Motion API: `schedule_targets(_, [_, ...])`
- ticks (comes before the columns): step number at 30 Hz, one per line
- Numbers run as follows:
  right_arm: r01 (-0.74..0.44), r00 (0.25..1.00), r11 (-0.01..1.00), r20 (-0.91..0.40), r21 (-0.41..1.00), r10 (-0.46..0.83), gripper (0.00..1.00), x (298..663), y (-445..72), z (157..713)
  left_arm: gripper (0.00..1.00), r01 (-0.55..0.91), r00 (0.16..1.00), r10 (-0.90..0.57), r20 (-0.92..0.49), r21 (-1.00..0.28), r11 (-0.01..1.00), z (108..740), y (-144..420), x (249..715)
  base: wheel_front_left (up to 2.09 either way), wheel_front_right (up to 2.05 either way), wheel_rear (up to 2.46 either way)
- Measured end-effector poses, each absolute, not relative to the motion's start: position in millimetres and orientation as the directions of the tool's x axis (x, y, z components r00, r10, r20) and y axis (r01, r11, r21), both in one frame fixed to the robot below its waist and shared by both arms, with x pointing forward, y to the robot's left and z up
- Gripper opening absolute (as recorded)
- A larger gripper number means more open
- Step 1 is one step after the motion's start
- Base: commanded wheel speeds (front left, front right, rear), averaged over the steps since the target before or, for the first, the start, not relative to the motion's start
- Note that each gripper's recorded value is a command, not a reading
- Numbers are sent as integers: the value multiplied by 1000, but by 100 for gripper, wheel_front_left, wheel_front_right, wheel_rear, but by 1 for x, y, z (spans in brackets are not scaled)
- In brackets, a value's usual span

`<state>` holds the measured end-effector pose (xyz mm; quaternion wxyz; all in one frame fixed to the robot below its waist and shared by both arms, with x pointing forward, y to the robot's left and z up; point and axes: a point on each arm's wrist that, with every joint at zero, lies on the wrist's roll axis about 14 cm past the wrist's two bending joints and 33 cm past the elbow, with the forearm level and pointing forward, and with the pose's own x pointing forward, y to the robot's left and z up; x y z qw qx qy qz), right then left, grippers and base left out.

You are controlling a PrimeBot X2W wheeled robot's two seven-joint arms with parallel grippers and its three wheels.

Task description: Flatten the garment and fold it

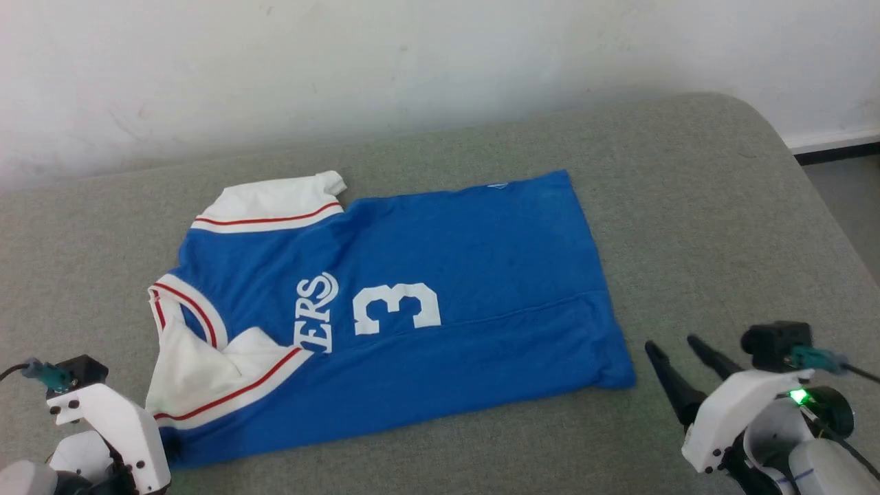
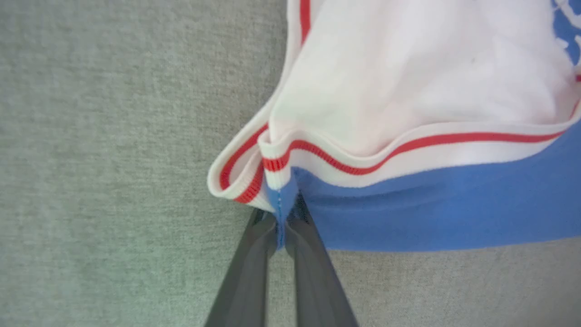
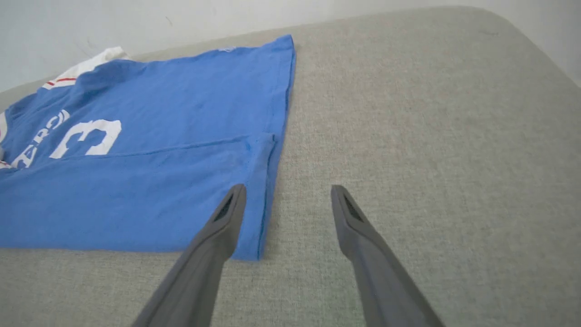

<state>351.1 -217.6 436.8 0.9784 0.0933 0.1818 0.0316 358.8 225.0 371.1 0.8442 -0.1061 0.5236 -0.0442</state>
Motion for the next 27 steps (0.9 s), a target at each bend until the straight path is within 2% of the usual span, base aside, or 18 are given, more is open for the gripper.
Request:
schedule_targets(7, [-46, 788, 966, -585, 256, 192, 100, 355, -202, 399, 0, -32, 527, -201, -826, -255, 966, 385, 221, 366, 0, 0, 0])
schedule_targets(15, [-93, 671, 950, -687, 298, 281, 100, 378, -172, 378, 0, -11, 574, -213, -791, -268, 963, 398, 214, 369, 0, 0, 0])
schedule_targets(17, [-97, 622, 947, -724, 305, 297, 100, 380, -166, 370, 0, -14, 578, -210, -789, -267, 964, 399, 215, 369, 0, 0, 0])
schedule_targets(18, [-100, 594, 947, -745, 305, 303, 89, 379, -165, 367, 0, -16, 578, -209, -789, -267, 964, 399, 216, 368, 0, 0, 0])
schedule_targets(19, [-97, 566, 944, -762, 316, 313, 32, 379, -162, 364, 0, -22, 579, -205, -789, -266, 964, 399, 217, 367, 0, 0, 0])
schedule_targets(20, [-90, 544, 941, -775, 327, 322, 4, 380, -161, 363, 0, -24, 580, -204, -789, -266, 964, 399, 218, 366, 0, 0, 0])
schedule_targets(21, [-93, 527, 940, -785, 328, 326, 0, 381, -161, 362, 0, -27, 580, -201, -789, -265, 964, 399, 219, 365, 0, 0, 0])
schedule_targets(24, [-98, 513, 936, -789, 337, 338, 0, 383, -158, 363, 0, -32, 590, -196, -783, -265, 964, 401, 221, 364, 0, 0, 0])
schedule_targets(27, [-121, 534, 937, -774, 328, 341, 0, 383, -155, 367, 0, -27, 604, -194, -773, -264, 964, 405, 222, 361, 0, 0, 0])
